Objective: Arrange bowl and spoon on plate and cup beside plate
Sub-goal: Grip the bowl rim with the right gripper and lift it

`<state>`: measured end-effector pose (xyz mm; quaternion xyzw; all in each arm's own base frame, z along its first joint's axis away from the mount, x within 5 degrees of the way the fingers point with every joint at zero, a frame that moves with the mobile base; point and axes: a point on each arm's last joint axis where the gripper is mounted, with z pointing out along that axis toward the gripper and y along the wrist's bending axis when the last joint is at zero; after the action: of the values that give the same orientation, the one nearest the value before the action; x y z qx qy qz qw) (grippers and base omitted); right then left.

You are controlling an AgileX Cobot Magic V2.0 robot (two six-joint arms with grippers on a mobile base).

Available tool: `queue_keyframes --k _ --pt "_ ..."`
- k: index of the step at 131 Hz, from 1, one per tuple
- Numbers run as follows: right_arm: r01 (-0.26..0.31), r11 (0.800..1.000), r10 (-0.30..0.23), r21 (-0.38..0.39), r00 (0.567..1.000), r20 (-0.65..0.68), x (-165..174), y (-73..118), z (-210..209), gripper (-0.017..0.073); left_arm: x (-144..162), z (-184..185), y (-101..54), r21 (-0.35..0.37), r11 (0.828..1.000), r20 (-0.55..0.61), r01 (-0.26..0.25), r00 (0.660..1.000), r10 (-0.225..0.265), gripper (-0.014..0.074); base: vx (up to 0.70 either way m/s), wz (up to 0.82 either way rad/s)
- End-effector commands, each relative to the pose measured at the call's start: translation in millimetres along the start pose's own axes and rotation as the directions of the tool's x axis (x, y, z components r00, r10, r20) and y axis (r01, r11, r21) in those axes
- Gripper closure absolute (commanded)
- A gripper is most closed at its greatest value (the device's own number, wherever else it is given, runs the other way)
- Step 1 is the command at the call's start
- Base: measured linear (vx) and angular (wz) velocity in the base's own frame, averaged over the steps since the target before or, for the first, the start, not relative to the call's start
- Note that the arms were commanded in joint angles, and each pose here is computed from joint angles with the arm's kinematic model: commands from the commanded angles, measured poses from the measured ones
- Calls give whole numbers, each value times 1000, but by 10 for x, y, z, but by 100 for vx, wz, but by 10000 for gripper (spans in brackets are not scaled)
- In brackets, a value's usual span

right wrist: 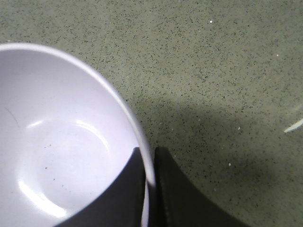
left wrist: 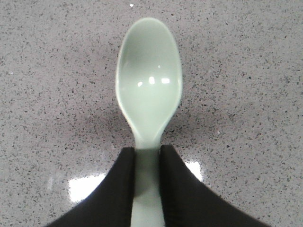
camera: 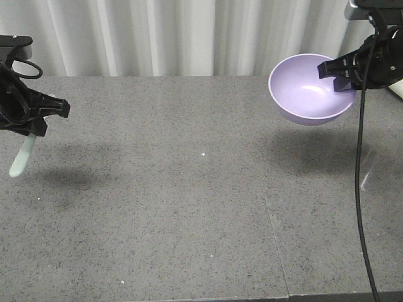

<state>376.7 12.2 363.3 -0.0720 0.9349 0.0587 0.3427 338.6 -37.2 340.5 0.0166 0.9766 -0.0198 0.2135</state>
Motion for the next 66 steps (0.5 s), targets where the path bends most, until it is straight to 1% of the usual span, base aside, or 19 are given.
queue_keyframes --k 1,16,31,47,66 --pt "12 1000 -12 1 995 94 -100 43 -305 566 -40 -240 -28 11 1000 98 1 995 -2 601 0 0" --pt "11 1000 -10 -8 999 50 -47 48 -280 564 -40 -240 -28 11 1000 98 1 995 -2 601 0 0" --pt "2 1000 -2 -7 999 36 32 47 -237 563 -40 -240 -28 11 1000 98 1 995 -2 601 0 0" --pt "-19 1000 18 6 998 67 178 46 -212 563 -40 -240 -28 11 1000 98 1 995 -2 601 0 0" --pt "-22 1000 20 18 994 108 232 53 -264 563 -40 -240 -28 11 1000 98 1 995 -2 601 0 0"
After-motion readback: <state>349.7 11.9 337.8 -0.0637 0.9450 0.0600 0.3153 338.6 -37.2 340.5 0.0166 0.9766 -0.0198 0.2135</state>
